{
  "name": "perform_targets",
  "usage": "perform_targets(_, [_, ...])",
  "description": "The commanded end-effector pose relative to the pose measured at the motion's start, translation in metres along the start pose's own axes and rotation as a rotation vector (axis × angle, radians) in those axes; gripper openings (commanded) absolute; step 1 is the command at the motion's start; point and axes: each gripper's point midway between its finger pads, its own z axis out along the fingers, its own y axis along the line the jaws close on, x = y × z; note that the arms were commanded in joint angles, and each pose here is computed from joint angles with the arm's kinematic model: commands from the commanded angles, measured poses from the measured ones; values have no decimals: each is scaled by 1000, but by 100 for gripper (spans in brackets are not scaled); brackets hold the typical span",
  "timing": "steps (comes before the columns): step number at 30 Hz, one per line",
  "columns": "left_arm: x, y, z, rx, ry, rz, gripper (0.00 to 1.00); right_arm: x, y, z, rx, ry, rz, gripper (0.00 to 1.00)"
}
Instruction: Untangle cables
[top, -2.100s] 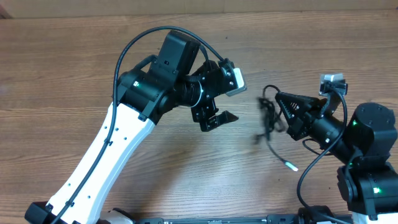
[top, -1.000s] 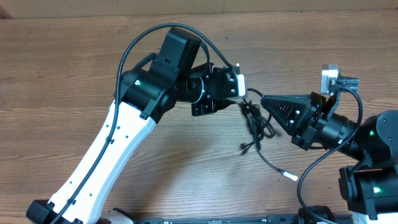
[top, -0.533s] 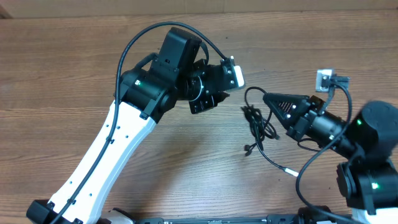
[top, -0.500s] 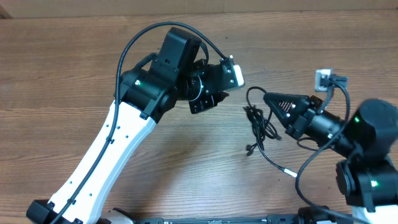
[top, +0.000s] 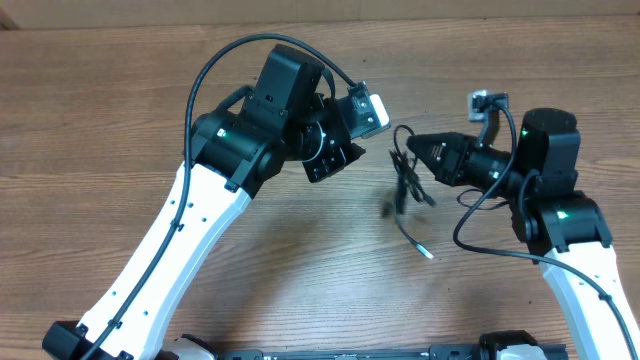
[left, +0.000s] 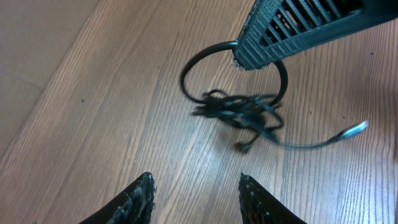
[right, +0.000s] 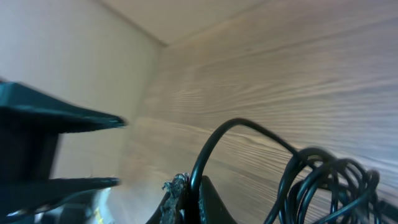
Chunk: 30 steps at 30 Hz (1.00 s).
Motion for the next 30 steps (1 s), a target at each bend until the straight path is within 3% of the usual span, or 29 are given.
perform_targets(1, [-3, 5, -2, -14, -4, -34, 44, -1, 28, -5, -122, 21, -33, 4])
perform_targets(4, [-2, 5, -2, -12, -1, -35, 48, -11, 6, -7, -12, -35, -10, 4])
perform_targets(10, [2, 2, -2, 0, 17, -43, 66, -20, -110, -43, 621, -199, 116, 4])
perform_targets(12, [4, 1, -2, 4, 22, -45, 83, -13, -135, -56, 767, -199, 140, 7])
perform_targets(13, [4, 0, -2, 5, 25, -46, 95, -9, -142, -59, 810, -189, 150, 15])
perform_targets(14, [5, 0, -2, 7, 28, -48, 100, -2, -151, -61, 850, -163, 165, 27])
perform_targets(17, [6, 0, -1, 9, 31, -49, 100, 11, -161, -58, 879, -104, 194, 82])
perform_targets(18, [6, 0, 0, 10, 31, -49, 100, 15, -165, -57, 889, -85, 204, 95])
perform_targets(19, [6, 0, 0, 12, 32, -50, 100, 18, -168, -57, 896, -69, 212, 100])
perform_targets(30, [6, -2, 13, 50, 31, -108, 100, 27, -174, -54, 910, -9, 188, 98])
